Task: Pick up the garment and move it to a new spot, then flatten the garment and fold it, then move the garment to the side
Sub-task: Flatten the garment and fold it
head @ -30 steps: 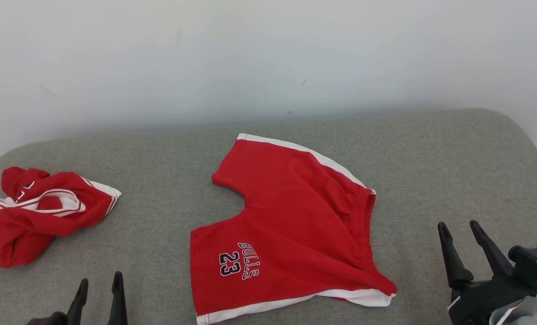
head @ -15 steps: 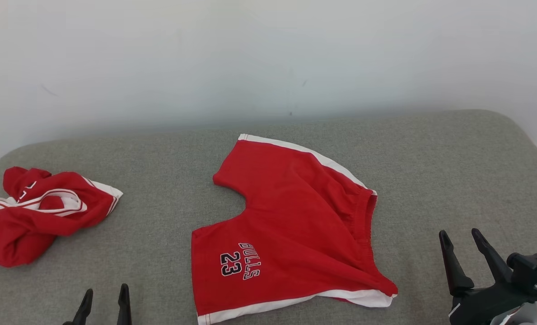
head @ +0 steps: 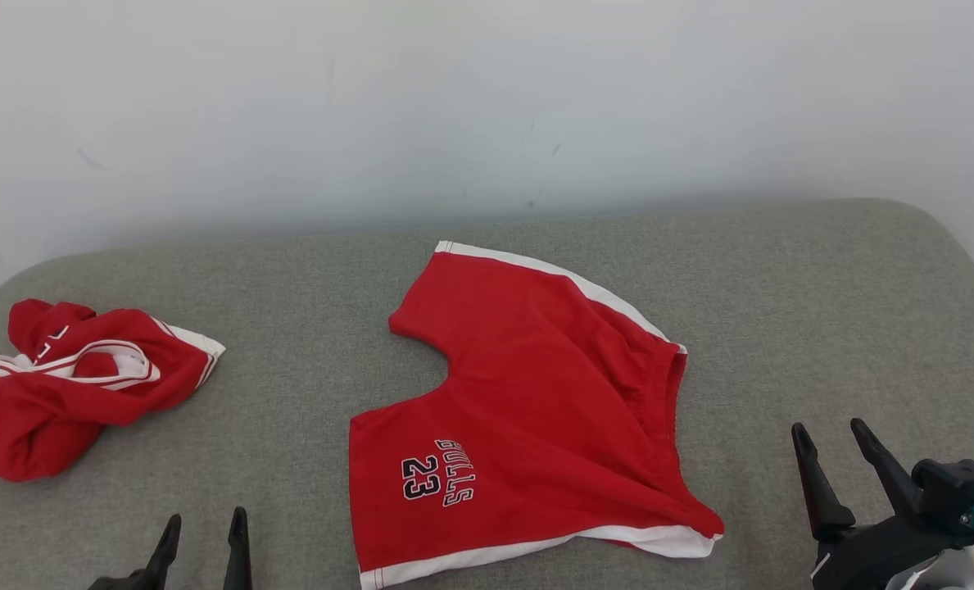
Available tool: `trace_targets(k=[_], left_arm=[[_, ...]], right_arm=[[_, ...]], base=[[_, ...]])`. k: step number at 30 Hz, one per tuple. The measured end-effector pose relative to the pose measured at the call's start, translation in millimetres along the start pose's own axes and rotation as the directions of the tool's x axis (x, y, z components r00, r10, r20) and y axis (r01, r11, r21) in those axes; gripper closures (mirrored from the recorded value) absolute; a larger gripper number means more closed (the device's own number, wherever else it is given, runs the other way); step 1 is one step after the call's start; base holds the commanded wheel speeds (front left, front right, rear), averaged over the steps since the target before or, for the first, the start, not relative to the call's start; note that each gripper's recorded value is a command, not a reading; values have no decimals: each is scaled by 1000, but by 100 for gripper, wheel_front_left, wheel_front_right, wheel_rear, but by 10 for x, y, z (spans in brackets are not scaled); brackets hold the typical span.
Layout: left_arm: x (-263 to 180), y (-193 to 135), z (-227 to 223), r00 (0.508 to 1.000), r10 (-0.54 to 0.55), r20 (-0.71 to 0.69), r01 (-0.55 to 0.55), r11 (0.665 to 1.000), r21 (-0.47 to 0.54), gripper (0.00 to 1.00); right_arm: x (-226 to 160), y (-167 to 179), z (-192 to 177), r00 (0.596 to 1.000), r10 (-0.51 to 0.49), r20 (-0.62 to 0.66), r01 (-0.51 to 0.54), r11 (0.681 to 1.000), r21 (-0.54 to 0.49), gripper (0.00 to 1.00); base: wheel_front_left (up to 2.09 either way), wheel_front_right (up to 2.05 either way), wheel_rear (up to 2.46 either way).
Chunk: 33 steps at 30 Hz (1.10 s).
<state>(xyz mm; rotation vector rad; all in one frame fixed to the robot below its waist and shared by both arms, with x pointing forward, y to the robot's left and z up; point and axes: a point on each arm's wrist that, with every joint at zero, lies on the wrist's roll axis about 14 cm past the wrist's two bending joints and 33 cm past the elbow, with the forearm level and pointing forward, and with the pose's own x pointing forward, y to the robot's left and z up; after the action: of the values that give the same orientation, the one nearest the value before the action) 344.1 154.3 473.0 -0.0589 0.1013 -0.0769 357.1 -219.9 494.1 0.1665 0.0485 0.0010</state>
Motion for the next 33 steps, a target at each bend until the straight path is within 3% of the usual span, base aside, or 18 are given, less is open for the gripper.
trace_targets(k=[33], left_arm=[[31,-81,87,1000,-5,-20,5,1000,-11,0]], right_arm=[[-27,-15,-20,1000,-8,-20,8,1000,-13,0]], base=[[0,0,0]])
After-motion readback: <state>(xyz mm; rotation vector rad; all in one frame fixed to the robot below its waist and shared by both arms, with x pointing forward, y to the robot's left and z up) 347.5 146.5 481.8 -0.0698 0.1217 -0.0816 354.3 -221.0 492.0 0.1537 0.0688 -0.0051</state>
